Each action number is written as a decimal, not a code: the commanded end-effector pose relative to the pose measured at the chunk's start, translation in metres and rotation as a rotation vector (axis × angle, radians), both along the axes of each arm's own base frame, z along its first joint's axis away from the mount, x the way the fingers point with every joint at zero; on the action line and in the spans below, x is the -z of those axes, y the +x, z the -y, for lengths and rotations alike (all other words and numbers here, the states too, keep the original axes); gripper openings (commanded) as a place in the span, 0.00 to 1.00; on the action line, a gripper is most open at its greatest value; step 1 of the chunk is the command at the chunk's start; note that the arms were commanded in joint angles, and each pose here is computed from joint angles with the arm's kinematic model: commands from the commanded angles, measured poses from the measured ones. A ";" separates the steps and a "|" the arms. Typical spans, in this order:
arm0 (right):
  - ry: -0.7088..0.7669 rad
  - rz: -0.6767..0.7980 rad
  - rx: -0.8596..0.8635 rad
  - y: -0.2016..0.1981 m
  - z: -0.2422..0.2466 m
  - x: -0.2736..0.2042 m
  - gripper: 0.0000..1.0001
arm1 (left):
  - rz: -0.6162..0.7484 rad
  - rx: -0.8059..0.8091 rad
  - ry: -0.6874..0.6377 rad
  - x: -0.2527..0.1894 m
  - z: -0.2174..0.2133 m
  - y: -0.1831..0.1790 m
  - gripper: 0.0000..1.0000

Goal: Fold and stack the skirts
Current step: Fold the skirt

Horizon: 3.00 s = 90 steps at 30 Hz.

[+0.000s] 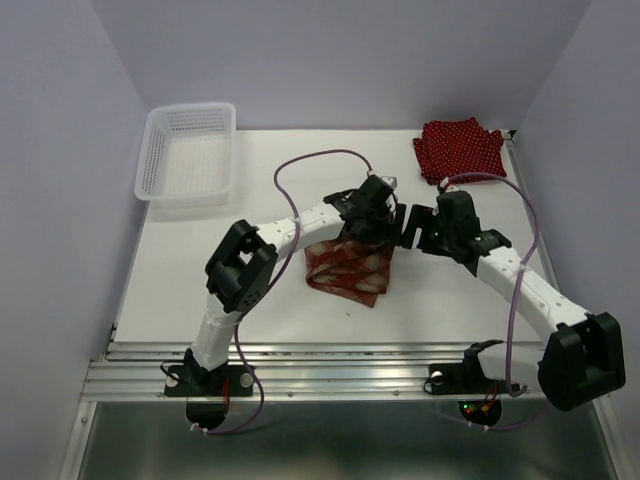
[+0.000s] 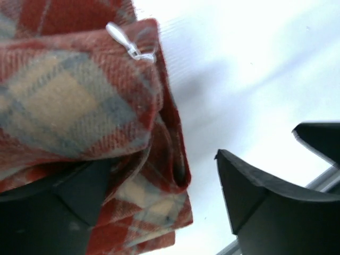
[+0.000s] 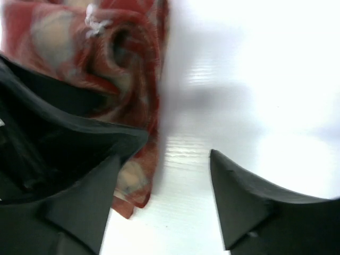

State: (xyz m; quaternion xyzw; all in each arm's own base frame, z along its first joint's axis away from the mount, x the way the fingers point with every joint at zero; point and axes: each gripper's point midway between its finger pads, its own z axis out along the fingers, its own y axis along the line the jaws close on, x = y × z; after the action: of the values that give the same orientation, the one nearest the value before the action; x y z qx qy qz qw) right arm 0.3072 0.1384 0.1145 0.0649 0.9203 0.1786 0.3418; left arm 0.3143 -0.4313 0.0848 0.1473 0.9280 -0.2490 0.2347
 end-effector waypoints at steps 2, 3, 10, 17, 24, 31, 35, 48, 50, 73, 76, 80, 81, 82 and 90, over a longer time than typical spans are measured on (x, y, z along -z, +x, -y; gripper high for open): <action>0.007 0.155 0.023 0.006 0.007 -0.065 0.95 | 0.116 0.139 -0.216 -0.106 0.018 -0.023 0.99; 0.013 0.174 0.023 0.006 0.007 -0.074 1.00 | 0.129 0.144 -0.230 -0.114 0.018 -0.024 0.99; 0.032 0.288 0.010 -0.002 0.011 -0.115 1.00 | 0.259 0.049 -0.215 -0.163 -0.017 -0.012 0.99; 0.200 0.269 -0.419 -0.025 -0.054 -0.122 1.00 | 0.236 -0.246 -0.151 -0.146 -0.106 0.045 0.99; 0.194 0.246 -0.579 -0.010 -0.113 -0.114 1.00 | 0.207 -0.534 -0.065 -0.120 -0.205 0.067 0.99; 0.152 0.119 -0.626 0.015 -0.155 -0.061 1.00 | 0.189 -0.623 -0.025 -0.104 -0.244 0.046 0.99; 0.123 0.025 -0.638 0.010 -0.160 -0.028 1.00 | 0.183 -0.655 -0.016 -0.100 -0.256 0.042 0.99; 0.079 -0.191 -0.604 -0.079 -0.107 0.063 1.00 | 0.162 -0.609 -0.025 -0.092 -0.243 0.057 0.99; 0.062 -0.237 -0.579 -0.092 -0.096 0.081 1.00 | 0.148 -0.590 -0.038 -0.090 -0.236 0.060 0.99; 0.204 0.359 -0.018 0.025 -0.039 -0.156 1.00 | 0.268 0.017 -0.406 -0.113 -0.098 -0.040 0.99; 0.293 0.320 -0.096 0.035 -0.055 -0.154 1.00 | 0.248 0.163 -0.433 -0.100 -0.068 -0.065 0.99; 0.366 0.214 -0.180 0.039 -0.078 -0.120 1.00 | 0.224 0.253 -0.415 -0.072 -0.046 -0.080 0.99; 0.383 0.188 -0.201 0.038 -0.081 -0.112 1.00 | 0.213 0.270 -0.416 -0.067 -0.044 -0.082 0.99; 0.397 0.173 -0.212 0.039 -0.084 -0.105 1.00 | 0.203 0.284 -0.416 -0.062 -0.041 -0.083 0.99; 0.390 0.030 -0.149 0.061 -0.065 -0.025 1.00 | 0.071 0.359 -0.323 0.010 -0.050 -0.108 0.99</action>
State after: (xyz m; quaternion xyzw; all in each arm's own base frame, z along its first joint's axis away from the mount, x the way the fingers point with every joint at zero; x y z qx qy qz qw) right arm 0.3506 0.2085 0.1410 0.0543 0.8820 0.3556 0.3046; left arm 0.2206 -0.3797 0.0867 0.2441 0.8414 -0.4107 0.2527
